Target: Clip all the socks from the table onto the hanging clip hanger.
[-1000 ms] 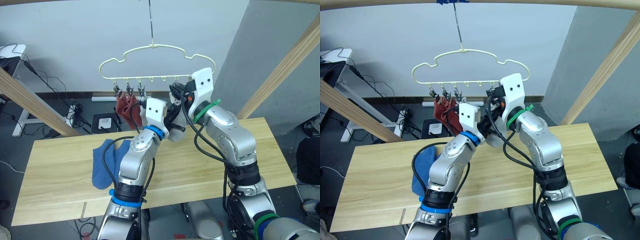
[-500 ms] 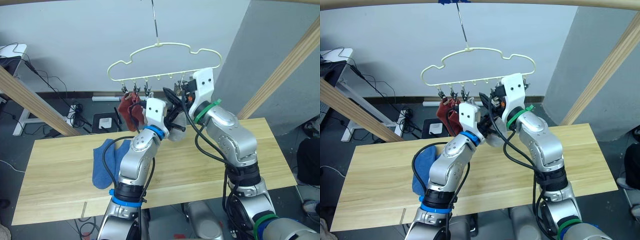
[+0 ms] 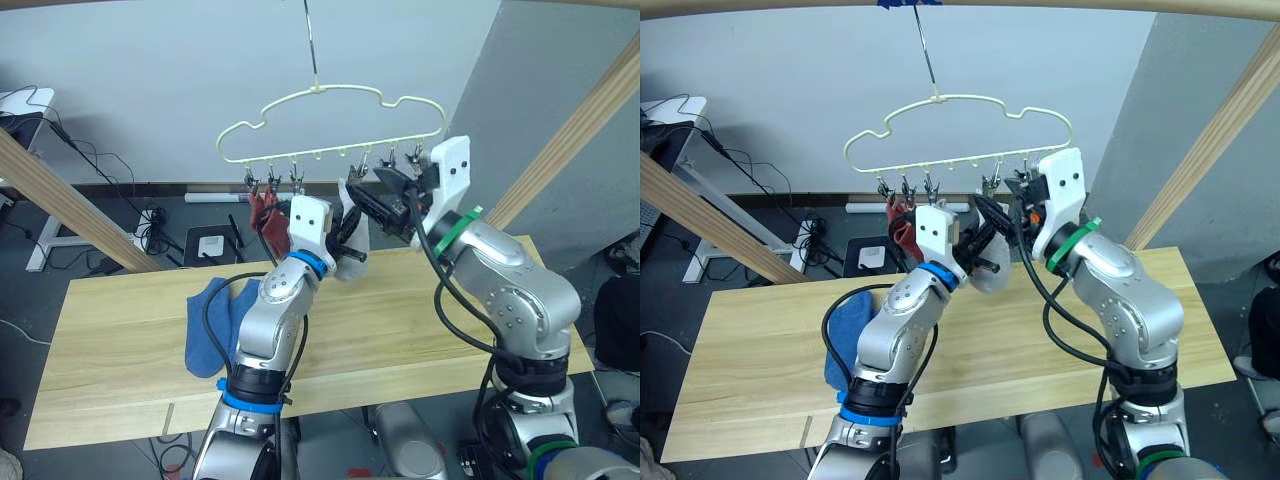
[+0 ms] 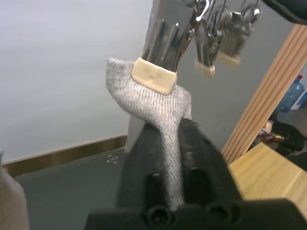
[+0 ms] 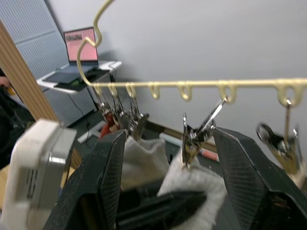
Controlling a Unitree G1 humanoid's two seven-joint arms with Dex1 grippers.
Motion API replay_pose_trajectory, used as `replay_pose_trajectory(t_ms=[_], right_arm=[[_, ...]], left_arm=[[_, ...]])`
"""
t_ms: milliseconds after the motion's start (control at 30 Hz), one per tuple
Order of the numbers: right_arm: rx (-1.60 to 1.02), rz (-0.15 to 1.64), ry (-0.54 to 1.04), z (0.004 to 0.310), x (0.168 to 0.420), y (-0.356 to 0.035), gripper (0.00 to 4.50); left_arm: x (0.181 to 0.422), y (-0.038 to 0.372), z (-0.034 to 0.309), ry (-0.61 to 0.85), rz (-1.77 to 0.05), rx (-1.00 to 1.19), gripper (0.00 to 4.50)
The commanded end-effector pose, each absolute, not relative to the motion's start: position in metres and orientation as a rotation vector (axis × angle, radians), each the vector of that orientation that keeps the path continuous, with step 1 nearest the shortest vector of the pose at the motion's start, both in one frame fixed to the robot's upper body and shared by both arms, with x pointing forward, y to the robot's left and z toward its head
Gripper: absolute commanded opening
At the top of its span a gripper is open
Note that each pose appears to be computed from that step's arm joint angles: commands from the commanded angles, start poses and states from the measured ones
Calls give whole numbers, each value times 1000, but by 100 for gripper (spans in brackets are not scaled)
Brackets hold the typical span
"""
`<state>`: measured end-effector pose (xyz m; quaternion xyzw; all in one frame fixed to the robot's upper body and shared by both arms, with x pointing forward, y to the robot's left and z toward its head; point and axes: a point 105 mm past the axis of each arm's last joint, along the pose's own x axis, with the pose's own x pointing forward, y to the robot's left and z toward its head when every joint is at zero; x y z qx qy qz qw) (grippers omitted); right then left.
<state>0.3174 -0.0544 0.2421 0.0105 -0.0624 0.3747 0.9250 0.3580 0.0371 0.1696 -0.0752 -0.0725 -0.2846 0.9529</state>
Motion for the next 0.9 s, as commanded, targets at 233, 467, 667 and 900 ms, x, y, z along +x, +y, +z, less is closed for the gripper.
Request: replay_pose_trajectory(t_ms=[233,467,667,900], right_arm=[[-96,709,-198,247,309,-65,300],[-104,581,-191,240,326,-73,261],[-85,508,-157,234,343,-77,132],[-76,470,-133,231,358,-75,132]], left_arm=[[334,46,173,-200,-723,24,228],[322,78,185,-203,-839,142,231],[328,90,202,-231,-836,190,231],[329,92,202,-240,-844,214,231]])
